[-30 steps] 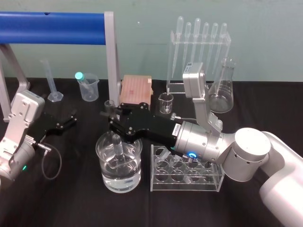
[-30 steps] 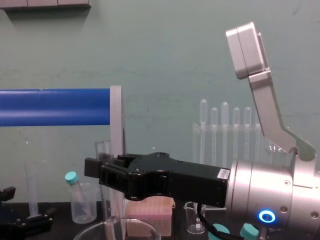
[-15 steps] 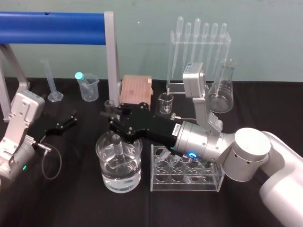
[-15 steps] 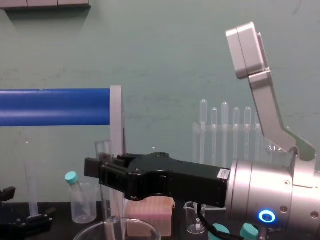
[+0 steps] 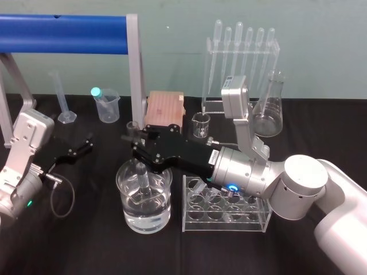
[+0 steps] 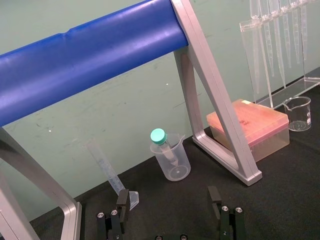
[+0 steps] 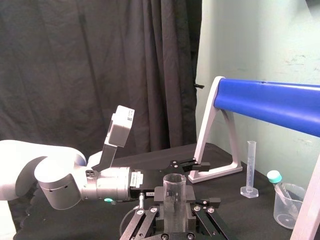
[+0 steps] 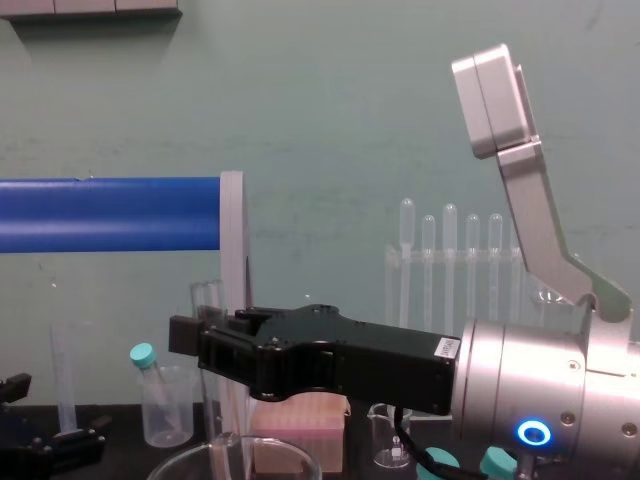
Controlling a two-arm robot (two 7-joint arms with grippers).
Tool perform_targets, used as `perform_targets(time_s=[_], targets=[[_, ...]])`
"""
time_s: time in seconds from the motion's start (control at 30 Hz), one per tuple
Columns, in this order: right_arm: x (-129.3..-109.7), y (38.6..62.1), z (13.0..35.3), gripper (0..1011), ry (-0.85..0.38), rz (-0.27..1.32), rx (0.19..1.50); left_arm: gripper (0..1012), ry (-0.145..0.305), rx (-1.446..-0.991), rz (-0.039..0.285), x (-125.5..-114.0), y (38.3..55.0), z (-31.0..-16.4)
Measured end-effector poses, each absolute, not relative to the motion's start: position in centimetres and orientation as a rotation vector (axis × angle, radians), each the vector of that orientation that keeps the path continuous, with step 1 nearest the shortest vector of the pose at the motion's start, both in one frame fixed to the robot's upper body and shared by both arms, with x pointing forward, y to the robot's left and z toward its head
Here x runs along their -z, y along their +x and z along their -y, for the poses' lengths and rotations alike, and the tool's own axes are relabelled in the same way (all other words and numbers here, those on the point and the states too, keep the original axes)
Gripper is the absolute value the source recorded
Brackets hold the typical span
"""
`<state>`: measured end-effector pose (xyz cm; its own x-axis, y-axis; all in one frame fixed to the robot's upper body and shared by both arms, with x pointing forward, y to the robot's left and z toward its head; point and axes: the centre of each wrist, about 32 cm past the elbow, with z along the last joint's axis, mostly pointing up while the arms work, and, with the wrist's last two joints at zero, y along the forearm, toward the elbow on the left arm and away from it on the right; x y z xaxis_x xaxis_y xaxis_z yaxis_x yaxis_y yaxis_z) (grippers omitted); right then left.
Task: Hold the test tube with one hand and immerse one end into the beaker, then return it to the test tube rack.
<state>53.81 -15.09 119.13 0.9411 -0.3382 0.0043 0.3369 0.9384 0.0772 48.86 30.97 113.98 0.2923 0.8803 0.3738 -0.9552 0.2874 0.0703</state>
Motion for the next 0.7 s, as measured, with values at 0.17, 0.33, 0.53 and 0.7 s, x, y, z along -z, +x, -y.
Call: perform_targets(time_s=[0.17,0.33,0.53,0.7], targets=[[-119.13,53.81,15.09,228,0.076,0.018,0.345,1000,0.304,-1.248,0.285,-113.98,48.86,-30.97],[-119.13,53.81,15.09,228,0.076,0.018,0.345,1000,0.305,-1.248,0.285,-113.98,48.86,-30.97],[-119.13,53.81,15.09,228,0.076,0.018,0.345,1000,0.305,-1.248,0.285,-113.98,48.86,-30.97],[-119.12,53.81,15.09,228,0.076,0.017,0.345,1000,0.304,-1.248,0.285,-113.98,48.86,-30.97]])
